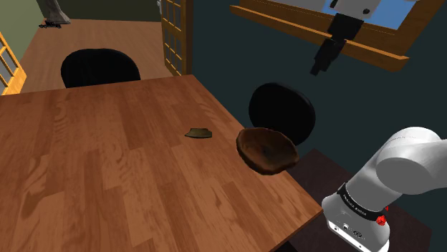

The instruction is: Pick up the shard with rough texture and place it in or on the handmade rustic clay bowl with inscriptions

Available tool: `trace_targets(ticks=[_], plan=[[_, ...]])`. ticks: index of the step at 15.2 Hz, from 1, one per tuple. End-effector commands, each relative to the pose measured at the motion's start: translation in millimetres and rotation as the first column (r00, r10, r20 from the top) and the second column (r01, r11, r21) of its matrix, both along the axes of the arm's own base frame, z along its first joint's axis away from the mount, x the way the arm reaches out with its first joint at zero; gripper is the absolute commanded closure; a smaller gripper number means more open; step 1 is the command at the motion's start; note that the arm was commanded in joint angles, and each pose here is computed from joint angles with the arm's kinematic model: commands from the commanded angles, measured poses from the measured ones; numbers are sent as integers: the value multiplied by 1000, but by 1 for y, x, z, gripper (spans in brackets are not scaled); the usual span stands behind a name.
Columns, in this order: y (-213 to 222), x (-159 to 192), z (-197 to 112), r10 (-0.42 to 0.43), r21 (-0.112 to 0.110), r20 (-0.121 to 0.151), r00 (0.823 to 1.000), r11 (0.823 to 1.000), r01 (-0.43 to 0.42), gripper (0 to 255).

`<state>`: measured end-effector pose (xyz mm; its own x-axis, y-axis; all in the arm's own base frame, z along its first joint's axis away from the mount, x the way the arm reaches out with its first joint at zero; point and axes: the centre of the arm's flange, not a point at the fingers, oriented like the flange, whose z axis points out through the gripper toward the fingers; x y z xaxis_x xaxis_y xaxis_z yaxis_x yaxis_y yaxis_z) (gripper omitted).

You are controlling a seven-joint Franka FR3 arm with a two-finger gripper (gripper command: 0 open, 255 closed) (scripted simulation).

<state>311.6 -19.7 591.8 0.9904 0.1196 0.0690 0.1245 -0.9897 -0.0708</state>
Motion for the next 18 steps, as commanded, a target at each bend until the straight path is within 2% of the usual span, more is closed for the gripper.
trace_targets(ticks=[1,9,13,18], plan=[[0,0,0,0,0,0,1000,1000,0,0],[60,62,-59,156,-4,17,988,988,-156,0],[94,90,-87,232,-7,26,972,973,-232,0],[138,122,-123,326,-12,36,945,945,-326,0]])
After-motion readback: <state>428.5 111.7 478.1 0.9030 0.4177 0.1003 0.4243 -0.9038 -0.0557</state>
